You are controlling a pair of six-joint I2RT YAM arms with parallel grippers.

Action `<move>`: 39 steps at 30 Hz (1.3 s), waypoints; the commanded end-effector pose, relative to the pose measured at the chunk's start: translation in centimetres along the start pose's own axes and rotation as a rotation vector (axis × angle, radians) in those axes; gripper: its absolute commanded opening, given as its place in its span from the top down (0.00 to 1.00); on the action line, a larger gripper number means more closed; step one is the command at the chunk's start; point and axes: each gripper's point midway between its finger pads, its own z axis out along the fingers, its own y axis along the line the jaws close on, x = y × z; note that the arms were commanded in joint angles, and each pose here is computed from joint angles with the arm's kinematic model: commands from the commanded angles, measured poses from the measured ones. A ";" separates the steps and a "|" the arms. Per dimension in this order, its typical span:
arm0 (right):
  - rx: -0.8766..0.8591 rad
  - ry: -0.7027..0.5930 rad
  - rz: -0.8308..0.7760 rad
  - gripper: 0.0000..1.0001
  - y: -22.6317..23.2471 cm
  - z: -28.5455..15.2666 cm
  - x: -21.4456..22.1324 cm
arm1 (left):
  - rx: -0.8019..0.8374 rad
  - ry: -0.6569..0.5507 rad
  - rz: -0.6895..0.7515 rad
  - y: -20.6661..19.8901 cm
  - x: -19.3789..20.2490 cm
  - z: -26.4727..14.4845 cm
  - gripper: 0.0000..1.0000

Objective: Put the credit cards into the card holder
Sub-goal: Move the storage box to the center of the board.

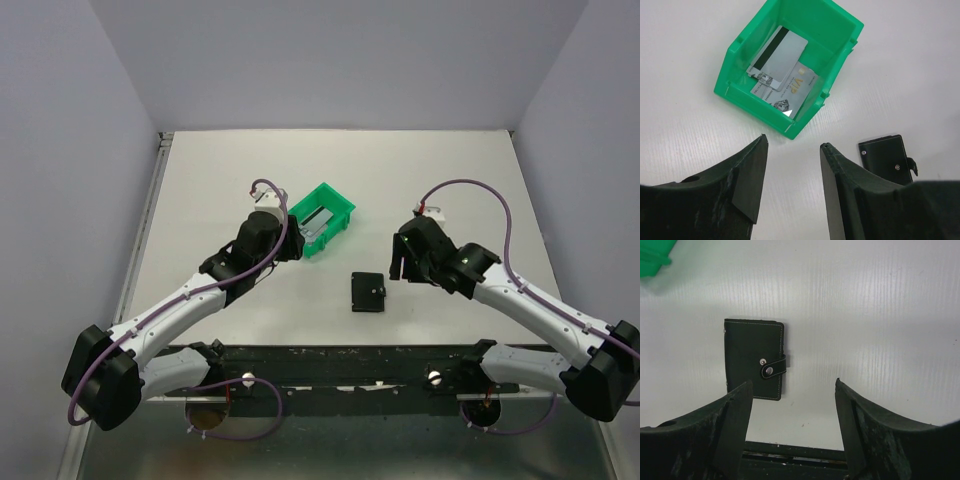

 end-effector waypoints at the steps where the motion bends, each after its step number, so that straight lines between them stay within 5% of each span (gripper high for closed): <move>1: -0.039 -0.041 0.020 0.25 0.6 -0.3 -0.9 | 0.008 -0.024 0.005 -0.3 -1.2 -0.2 0.37; 28: -0.081 -0.026 0.057 0.10 1.0 -0.7 -0.2 | 0.010 -0.028 -0.006 -0.2 -1.2 -0.9 0.01; 39: -0.077 -0.030 0.071 0.03 0.8 -0.8 -0.1 | 0.007 -0.028 -0.006 -0.1 -1.2 -1.0 0.01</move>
